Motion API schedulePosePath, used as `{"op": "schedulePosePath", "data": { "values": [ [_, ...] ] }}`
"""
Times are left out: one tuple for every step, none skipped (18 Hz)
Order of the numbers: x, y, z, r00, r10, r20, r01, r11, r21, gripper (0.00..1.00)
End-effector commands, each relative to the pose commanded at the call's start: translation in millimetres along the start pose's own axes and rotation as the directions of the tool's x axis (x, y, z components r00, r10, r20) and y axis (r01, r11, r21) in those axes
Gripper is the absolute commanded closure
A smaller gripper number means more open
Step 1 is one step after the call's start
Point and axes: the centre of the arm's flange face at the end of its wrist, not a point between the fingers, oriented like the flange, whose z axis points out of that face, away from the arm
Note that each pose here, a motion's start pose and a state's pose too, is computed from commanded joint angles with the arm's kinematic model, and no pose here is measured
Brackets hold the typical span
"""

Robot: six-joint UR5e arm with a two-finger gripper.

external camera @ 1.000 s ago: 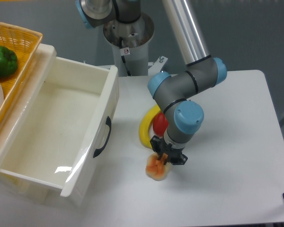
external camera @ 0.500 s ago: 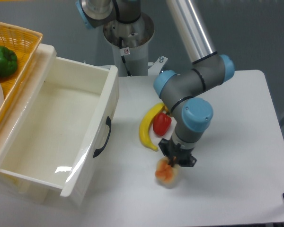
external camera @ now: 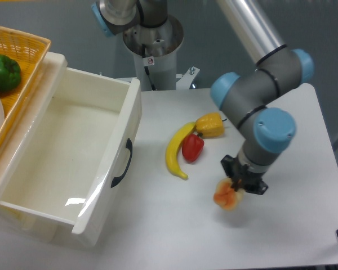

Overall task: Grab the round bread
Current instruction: 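Lift the bread roll and carry it away from the banana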

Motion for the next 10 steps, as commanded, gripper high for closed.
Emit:
{"op": "schedulePosePath", "data": {
  "values": [
    [-1,2,-4,1.000,0.014,0.003,-0.014,1.000,-0.023,1.00],
    [-1,3,-8,1.000,0.016,0.004,-0.016,0.999,-0.035,1.00],
    [-3,2,-13,1.000,0.016,0.001,-0.016,0.999,-0.034,1.00],
    [-6,2,-14,1.000,0.015,-0.008,-0.015,0.999,-0.035,1.00],
    [-7,2,-18,1.000,0.015,-0.006,-0.016,0.999,-0.035,1.00],
    [-8,2,-21,1.000,0.015,-0.005,-0.016,0.999,-0.035,1.00],
    [-7,2,-22,1.000,0.015,-0.003,-0.016,0.999,-0.036,1.00],
    [-5,2,-24,1.000,0.016,0.001,-0.016,0.999,-0.036,1.00],
    [-4,2,-25,1.000,0.014,0.006,-0.014,0.999,-0.035,1.00],
    [-4,2,-26,1.000,0.014,0.007,-0.014,0.999,-0.033,1.00]
  ]
}}
